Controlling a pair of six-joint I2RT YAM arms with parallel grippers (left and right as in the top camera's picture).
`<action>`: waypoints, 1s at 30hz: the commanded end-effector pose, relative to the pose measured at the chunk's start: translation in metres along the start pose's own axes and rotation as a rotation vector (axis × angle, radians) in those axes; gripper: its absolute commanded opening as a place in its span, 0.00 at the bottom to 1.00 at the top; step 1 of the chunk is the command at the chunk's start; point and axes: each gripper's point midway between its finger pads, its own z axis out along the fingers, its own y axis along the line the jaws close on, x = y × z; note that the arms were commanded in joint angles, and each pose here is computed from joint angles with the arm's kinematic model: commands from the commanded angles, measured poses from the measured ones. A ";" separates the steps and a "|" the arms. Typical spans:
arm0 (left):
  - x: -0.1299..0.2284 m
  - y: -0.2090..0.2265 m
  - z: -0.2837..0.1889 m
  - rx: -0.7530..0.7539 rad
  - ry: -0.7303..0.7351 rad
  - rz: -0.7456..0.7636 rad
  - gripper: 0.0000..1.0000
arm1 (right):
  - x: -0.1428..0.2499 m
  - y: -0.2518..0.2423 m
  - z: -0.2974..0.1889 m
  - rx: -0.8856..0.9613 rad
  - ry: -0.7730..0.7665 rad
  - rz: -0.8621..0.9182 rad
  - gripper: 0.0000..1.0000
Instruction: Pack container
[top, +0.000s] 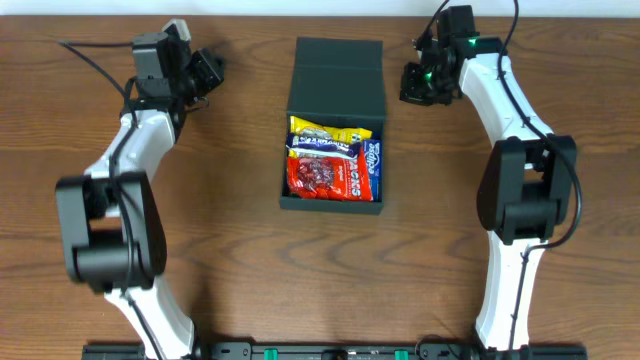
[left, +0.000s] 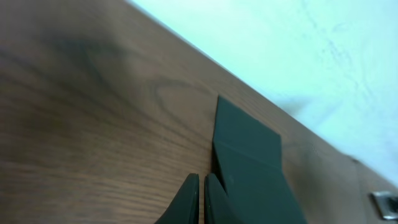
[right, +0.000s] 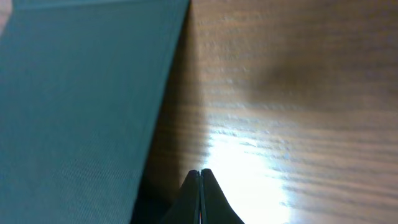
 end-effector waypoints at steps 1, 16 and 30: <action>0.006 -0.020 0.021 0.146 0.111 -0.094 0.06 | 0.004 0.004 0.017 -0.034 0.023 0.058 0.01; 0.057 -0.012 0.083 0.087 0.355 -0.185 0.06 | 0.005 0.017 0.059 -0.181 0.051 0.161 0.02; 0.101 -0.015 0.092 0.123 0.492 -0.248 0.06 | 0.003 0.028 0.068 -0.198 0.038 0.169 0.01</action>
